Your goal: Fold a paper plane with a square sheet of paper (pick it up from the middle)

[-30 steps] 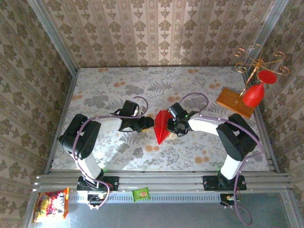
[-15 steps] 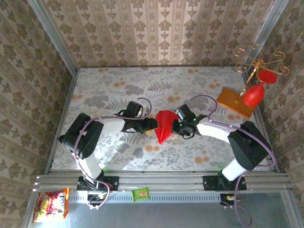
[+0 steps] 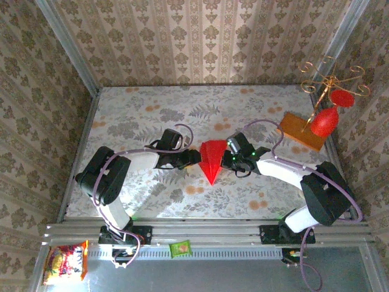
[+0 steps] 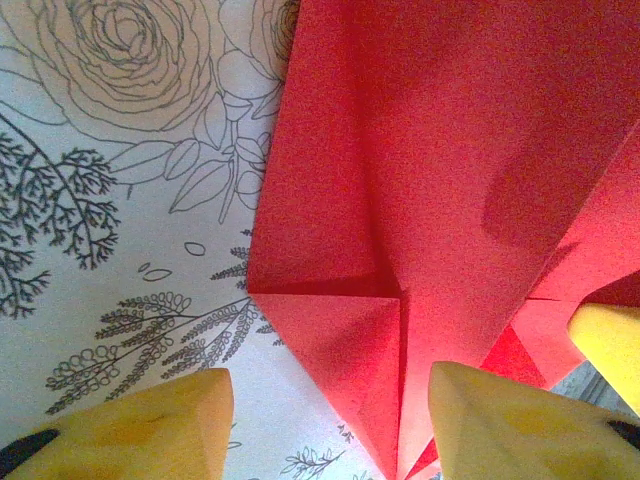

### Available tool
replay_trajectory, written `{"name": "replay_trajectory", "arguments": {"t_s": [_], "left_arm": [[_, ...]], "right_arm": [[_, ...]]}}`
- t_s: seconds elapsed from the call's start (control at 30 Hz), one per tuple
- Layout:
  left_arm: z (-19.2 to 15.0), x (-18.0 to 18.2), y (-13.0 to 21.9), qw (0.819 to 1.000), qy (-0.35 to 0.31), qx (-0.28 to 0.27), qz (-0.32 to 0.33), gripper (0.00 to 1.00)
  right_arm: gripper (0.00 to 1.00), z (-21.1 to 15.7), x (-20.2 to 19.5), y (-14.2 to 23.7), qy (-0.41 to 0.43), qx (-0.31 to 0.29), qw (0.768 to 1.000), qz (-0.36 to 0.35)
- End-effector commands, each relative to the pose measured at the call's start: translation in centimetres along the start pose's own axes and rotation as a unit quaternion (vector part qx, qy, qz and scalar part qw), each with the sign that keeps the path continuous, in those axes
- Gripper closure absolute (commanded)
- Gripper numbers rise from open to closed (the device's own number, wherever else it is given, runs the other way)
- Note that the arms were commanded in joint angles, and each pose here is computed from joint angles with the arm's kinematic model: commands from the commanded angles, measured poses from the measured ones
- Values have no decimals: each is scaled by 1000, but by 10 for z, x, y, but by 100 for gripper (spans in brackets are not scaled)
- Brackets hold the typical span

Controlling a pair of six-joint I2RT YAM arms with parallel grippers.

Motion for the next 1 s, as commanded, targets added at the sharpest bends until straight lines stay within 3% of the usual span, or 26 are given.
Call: {"name": "replay_trajectory", "arguments": {"t_s": [0.0,0.37,0.7,0.97], "left_arm": [[5,-4,8,1000,-1,-15,-1,45],[15,1,24,999,6,-42,1,44],[32,15,60,994,19,-103,10,33],[44,41,101,982,57,-177,31,24]], "right_arm": [[91,6,-14,8,-16,-21,999,-34],[91,21,16,34,7,-53,997,53],[90,54,63,88,53,-91,987,124],[90,56,102,76,57,-58,976,204]]}}
Point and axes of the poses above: each hand's point on the last joint's axis, 136 mm out from that joint toward the fingers, its own y axis back along the fingers, its own x axis along the line the jaws close on, z = x × y, the point moved 1 cm from there along y, back along the fingers, and after that the axes turned 6 degrees about y, right-handed, at the moved point
